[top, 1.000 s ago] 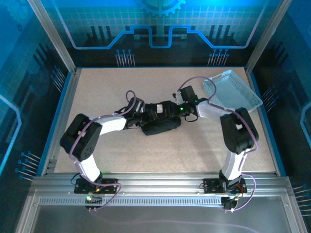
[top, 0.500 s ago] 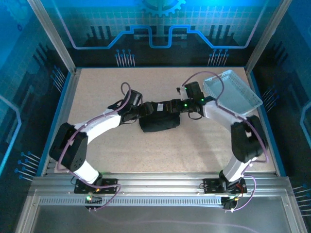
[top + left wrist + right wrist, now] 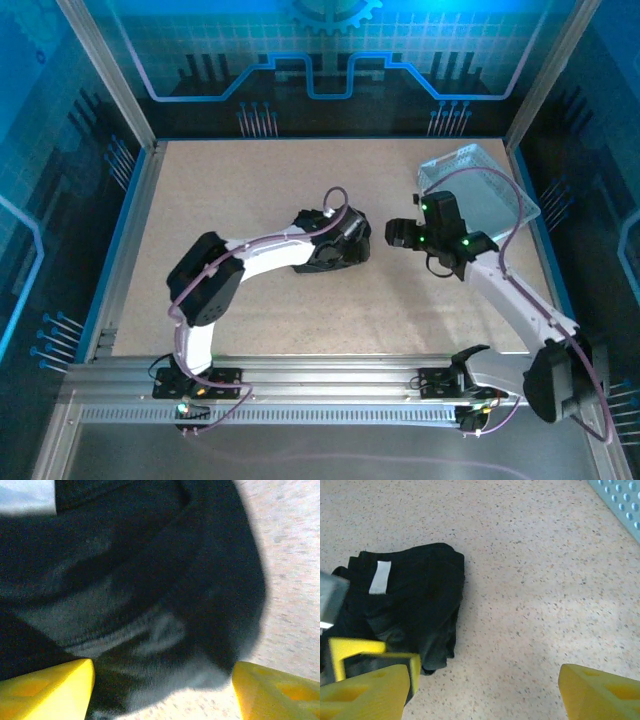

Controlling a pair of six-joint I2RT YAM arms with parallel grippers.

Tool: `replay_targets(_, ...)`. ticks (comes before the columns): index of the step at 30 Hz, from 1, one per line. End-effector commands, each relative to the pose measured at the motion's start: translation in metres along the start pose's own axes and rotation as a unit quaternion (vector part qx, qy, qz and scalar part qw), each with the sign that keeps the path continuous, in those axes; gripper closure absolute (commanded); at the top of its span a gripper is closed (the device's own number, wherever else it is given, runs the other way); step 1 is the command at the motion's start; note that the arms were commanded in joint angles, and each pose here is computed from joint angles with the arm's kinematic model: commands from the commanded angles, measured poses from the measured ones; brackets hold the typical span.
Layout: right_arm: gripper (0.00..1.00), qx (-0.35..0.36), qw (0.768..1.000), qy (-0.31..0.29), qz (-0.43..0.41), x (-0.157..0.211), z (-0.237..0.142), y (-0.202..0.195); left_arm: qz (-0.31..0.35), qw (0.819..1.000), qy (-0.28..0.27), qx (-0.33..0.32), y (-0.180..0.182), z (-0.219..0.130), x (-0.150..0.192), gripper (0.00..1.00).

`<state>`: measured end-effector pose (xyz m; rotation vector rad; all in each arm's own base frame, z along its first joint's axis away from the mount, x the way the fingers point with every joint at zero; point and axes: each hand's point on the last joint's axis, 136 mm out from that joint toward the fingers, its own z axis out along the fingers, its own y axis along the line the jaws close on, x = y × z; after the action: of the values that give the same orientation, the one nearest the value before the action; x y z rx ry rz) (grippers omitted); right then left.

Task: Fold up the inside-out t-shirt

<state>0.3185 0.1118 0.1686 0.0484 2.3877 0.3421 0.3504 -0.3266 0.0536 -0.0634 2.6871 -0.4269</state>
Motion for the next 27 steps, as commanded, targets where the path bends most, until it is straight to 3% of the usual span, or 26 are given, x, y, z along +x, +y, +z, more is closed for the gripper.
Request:
replay_targets(1,0.2,-0.017,1.0,0.008,0.013,0.014,-0.004,0.0,-0.016,0.999,0.003,-0.051,0.032,0.005,-0.014,0.26)
replay_targets(9,0.19,-0.032,0.999,0.02,0.015,0.025,-0.001,0.003,-0.064,0.985,0.028,-0.156,0.152,0.005,-0.039,0.29)
replay_targets(14,0.19,-0.033,0.999,0.007,0.018,0.021,-0.009,0.003,-0.073,0.978,0.025,-0.194,0.211,-0.014,-0.072,0.33)
replay_targets(23,0.18,-0.017,1.0,-0.021,0.014,0.014,-0.031,-0.005,-0.098,0.969,0.013,-0.228,0.295,-0.035,-0.16,0.3)
replay_targets(27,0.17,-0.009,1.0,-0.024,0.012,0.017,-0.039,-0.011,-0.092,0.963,0.028,-0.253,0.331,-0.03,-0.178,0.29)
